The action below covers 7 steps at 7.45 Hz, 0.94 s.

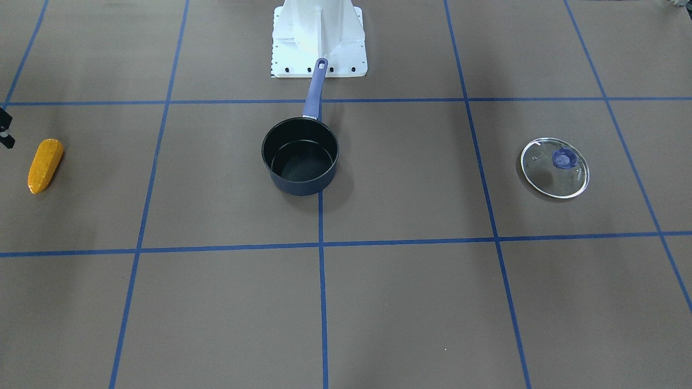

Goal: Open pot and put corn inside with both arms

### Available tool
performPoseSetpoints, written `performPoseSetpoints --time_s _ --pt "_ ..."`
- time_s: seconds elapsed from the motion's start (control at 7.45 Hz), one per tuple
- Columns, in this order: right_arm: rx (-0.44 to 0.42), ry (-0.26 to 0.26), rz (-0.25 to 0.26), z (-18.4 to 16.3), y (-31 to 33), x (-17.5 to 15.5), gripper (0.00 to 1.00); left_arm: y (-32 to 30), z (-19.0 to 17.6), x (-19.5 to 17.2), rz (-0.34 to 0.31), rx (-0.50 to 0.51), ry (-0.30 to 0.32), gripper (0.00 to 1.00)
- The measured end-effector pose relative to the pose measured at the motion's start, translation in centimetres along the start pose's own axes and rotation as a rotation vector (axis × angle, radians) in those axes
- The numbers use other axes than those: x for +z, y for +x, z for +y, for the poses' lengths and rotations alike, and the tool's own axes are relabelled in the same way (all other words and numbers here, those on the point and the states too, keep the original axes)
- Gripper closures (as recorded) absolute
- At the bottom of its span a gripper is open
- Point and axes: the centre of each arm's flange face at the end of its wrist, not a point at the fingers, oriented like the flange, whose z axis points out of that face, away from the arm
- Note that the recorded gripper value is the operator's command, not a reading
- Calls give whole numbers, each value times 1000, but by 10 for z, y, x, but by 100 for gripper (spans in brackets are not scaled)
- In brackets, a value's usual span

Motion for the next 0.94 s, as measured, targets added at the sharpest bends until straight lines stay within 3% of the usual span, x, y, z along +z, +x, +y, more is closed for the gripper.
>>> performPoseSetpoints --time_s 0.4,0.81,0.94 --pt "38 58 69 53 -3 64 2 3 0 -3 0 8 6 1" --pt "20 123 75 71 9 120 14 3 0 -2 -1 11 6 1" --pt "11 126 78 71 7 130 32 2 0 -2 -1 11 6 1"
